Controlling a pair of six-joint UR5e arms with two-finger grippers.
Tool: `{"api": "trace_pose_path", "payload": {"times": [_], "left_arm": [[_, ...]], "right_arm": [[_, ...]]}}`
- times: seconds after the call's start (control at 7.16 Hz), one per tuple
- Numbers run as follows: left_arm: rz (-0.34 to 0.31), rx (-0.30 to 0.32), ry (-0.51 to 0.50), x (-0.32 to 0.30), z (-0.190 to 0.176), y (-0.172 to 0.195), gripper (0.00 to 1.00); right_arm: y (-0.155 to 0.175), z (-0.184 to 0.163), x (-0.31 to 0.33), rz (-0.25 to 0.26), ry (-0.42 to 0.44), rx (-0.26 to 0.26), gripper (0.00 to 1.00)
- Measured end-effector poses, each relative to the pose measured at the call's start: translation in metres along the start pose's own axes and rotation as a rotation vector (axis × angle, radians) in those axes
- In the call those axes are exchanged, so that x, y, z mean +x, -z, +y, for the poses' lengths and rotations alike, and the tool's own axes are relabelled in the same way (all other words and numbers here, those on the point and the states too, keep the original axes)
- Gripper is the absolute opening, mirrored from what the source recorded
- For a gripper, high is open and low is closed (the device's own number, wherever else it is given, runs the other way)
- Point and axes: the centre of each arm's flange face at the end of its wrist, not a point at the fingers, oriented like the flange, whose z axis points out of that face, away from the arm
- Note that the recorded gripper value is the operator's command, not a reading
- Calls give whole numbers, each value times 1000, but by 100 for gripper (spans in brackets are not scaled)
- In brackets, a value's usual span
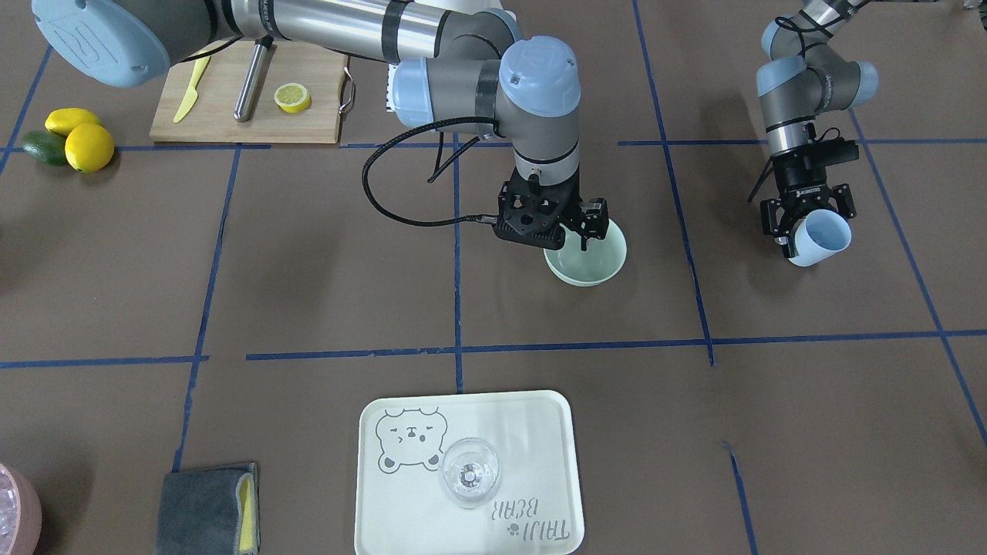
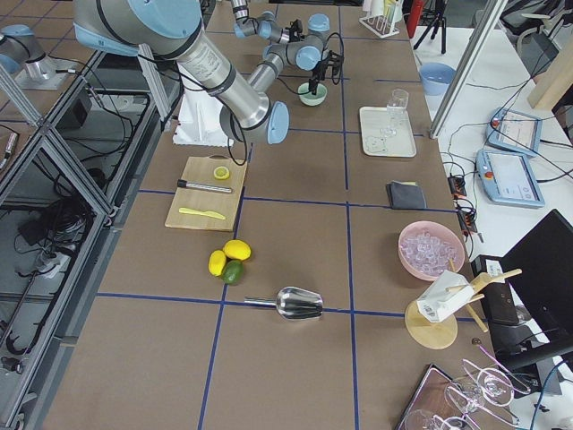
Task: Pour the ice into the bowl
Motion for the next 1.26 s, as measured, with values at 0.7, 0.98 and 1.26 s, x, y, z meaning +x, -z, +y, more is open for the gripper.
{"api": "trace_pose_path", "payload": {"times": [0.7, 0.98, 1.26], "left_arm": [[78, 39, -35, 11, -29, 3, 0], [142, 76, -80, 20, -58, 8, 0], [182, 100, -116, 42, -82, 20, 0]], "right_arm": [[31, -59, 74, 89, 15, 51, 100], [41, -68, 136, 96, 62, 56, 100], [40, -72, 187, 92, 99, 57, 100]]}}
